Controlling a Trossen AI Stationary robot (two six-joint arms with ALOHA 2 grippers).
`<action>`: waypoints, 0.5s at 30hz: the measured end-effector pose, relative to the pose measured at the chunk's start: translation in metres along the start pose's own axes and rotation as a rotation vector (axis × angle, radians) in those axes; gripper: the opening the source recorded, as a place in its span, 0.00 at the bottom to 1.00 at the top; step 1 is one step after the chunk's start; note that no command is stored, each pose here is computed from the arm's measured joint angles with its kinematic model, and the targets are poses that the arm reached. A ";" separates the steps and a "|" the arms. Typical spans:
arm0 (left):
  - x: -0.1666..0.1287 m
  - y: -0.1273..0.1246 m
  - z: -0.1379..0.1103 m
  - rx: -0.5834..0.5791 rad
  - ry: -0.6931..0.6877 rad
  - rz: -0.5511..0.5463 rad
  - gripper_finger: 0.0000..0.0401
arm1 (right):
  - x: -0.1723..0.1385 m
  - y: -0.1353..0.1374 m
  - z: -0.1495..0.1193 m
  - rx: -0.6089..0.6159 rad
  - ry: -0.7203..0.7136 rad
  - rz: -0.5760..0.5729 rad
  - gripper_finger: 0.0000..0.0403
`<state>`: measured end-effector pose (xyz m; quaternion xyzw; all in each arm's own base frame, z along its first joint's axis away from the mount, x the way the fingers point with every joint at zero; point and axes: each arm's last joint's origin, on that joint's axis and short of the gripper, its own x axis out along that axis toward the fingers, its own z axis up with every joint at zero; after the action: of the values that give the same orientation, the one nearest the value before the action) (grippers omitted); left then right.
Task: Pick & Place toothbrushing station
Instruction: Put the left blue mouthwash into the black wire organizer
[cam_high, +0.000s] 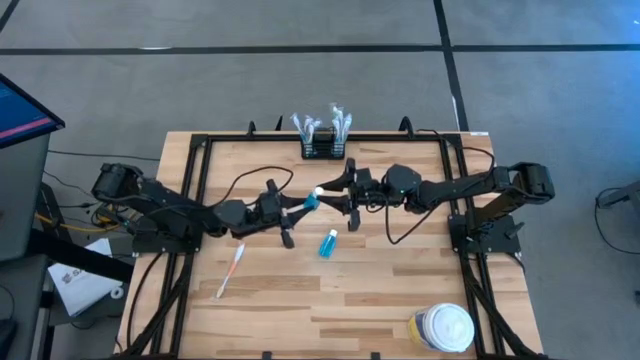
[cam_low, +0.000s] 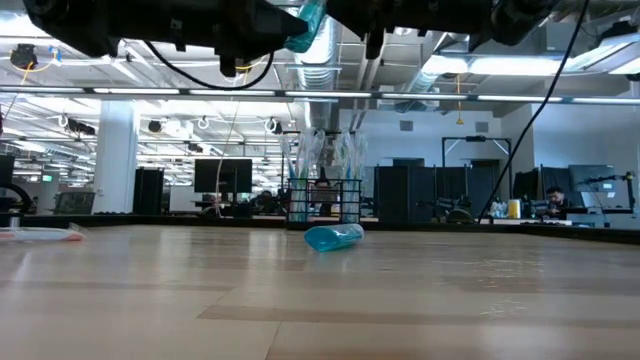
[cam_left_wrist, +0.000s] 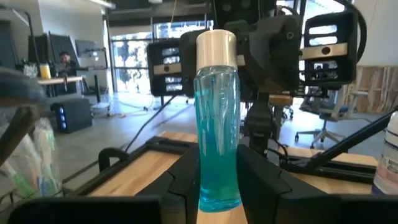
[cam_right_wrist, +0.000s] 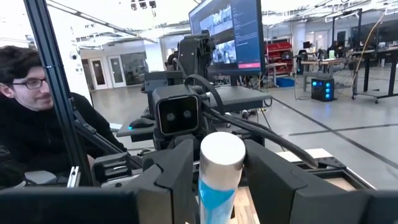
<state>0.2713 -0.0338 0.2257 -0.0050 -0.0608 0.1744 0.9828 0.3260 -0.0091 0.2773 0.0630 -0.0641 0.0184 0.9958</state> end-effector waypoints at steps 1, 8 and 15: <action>0.001 0.000 0.000 0.004 -0.011 -0.001 0.20 | 0.000 0.000 0.000 0.000 0.000 -0.001 0.33; 0.004 -0.002 -0.003 0.005 -0.051 -0.005 0.20 | 0.000 0.000 0.001 -0.001 -0.012 0.002 0.33; 0.017 -0.003 -0.008 0.014 -0.043 -0.013 0.20 | 0.000 0.002 0.001 -0.001 -0.013 0.005 0.33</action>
<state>0.2890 -0.0312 0.2197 0.0062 -0.0808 0.1685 0.9824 0.3260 -0.0074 0.2785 0.0624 -0.0708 0.0203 0.9953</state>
